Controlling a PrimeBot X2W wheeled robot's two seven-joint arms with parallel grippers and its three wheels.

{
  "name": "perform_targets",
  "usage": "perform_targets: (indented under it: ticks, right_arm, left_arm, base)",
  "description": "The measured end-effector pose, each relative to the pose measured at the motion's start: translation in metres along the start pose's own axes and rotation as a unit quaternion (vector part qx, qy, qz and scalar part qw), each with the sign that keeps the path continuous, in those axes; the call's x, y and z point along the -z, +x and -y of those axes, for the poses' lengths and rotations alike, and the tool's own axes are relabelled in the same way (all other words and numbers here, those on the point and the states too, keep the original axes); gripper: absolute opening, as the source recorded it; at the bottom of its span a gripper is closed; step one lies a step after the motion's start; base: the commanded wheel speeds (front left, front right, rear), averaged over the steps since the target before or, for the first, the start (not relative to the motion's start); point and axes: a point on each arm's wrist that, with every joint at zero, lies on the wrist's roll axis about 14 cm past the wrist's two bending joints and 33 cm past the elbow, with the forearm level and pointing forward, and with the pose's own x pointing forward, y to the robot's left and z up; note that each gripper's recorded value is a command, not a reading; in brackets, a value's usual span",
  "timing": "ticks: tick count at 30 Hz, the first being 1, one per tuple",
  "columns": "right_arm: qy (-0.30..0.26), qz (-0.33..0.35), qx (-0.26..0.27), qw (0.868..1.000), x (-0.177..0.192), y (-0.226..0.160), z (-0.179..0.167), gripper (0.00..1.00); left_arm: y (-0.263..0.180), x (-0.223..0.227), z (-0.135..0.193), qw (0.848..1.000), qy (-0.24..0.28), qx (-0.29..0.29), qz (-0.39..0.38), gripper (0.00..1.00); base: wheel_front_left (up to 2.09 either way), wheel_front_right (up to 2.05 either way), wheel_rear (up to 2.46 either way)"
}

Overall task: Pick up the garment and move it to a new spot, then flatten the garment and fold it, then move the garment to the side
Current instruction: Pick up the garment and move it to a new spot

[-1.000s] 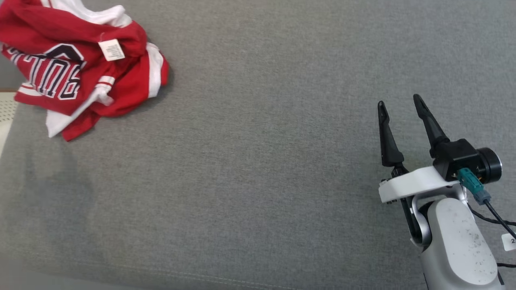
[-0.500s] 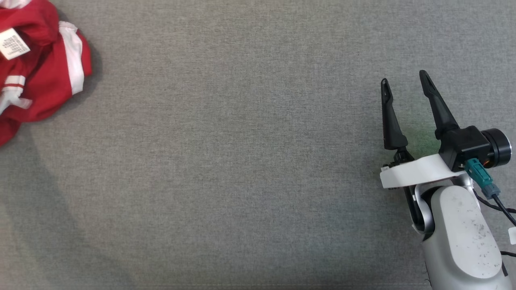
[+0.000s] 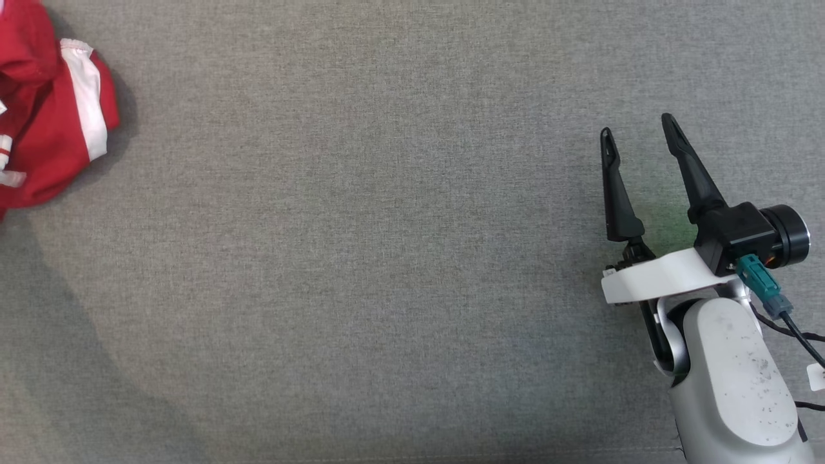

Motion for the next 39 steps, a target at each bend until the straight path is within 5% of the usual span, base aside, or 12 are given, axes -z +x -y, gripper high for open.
perform_targets:
  ticks: [7,14,24,26,34,39]
  right_arm:
    - [0.006,0.014,0.006,1.000,-0.016,-0.006,0.003,1.00]
    - [0.021,0.033,0.014,0.999,-0.038,-0.019,0.005,1.00]
    - [0.035,0.053,0.061,0.996,-0.063,-0.056,0.032,1.00]
    - [0.035,0.063,0.087,0.994,-0.072,-0.070,0.049,1.00]
    - [0.041,0.070,0.150,0.985,-0.081,-0.108,0.084,1.00]
    - [0.037,0.074,0.183,0.980,-0.086,-0.129,0.102,1.00]
  left_arm:
    - [-0.017,-0.059,0.003,0.990,0.021,0.012,0.137,0.00]
    - [-0.058,-0.168,0.045,0.948,0.069,0.064,0.303,0.00]
    - [-0.158,-0.279,0.196,0.849,0.110,0.228,0.464,0.00]
    - [-0.199,-0.296,0.249,0.811,0.118,0.288,0.496,0.00]
    - [-0.293,-0.294,0.367,0.728,0.113,0.436,0.516,0.00]
    - [-0.319,-0.249,0.430,0.697,0.123,0.521,0.477,0.00]
  base:
    - [0.00,0.00,0.00]
    - [0.00,0.00,0.00]
    - [0.00,0.00,0.00]
    - [0.00,0.00,0.00]
    - [0.00,0.00,0.00]
    - [0.00,0.00,0.00]
